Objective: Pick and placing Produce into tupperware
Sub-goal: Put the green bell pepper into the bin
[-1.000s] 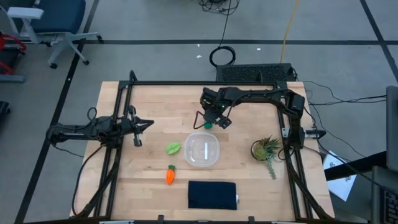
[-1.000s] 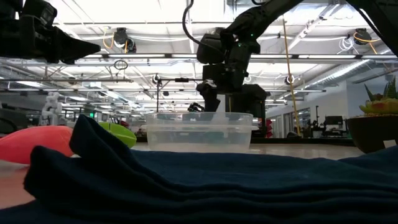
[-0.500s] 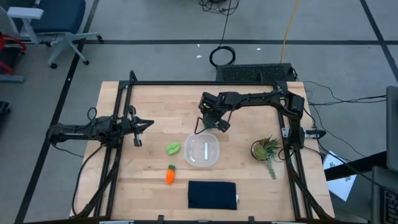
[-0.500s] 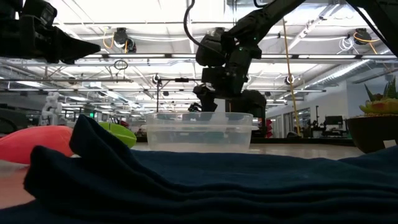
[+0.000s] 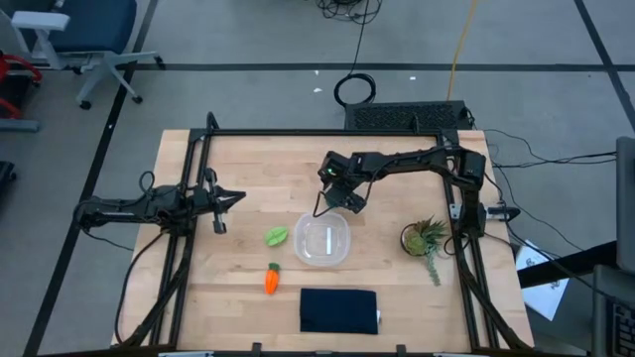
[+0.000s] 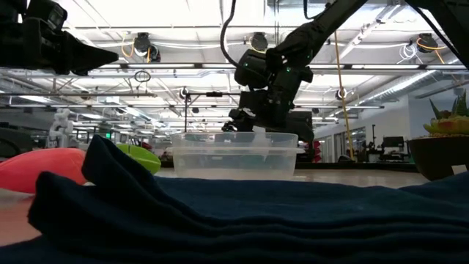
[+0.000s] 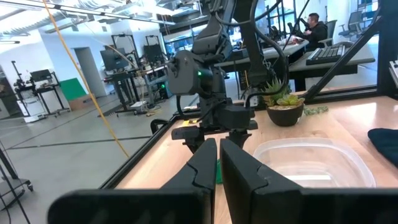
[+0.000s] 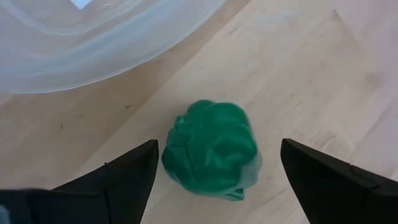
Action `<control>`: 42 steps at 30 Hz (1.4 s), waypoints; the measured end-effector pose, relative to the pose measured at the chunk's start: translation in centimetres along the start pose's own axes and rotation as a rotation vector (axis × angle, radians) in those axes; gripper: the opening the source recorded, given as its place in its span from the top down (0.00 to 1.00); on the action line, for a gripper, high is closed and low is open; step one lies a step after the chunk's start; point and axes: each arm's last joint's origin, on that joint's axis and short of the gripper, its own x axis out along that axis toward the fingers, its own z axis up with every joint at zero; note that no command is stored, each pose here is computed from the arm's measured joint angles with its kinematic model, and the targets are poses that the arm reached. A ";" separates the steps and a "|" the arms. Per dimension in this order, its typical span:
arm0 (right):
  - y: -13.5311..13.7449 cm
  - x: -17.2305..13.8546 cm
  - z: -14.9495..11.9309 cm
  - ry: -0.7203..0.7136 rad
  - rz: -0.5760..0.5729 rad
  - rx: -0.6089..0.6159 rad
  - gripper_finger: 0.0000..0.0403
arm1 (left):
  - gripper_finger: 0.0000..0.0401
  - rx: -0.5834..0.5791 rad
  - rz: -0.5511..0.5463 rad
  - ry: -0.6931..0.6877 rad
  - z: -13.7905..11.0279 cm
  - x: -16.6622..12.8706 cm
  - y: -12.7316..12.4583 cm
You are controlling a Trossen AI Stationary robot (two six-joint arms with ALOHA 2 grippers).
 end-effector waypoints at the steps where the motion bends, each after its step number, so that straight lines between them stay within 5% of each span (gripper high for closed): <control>1: 0.1 0.0 0.0 0.001 0.001 0.000 0.18 | 0.94 0.000 0.000 0.000 0.0 0.0 0.0; 21: 0.4 1.3 0.7 -0.013 0.008 0.004 0.19 | 0.94 0.000 0.000 0.000 0.0 0.0 0.0; 42: 0.6 1.4 0.6 0.017 0.003 0.055 0.51 | 0.94 -0.008 -0.001 0.001 0.0 0.0 0.0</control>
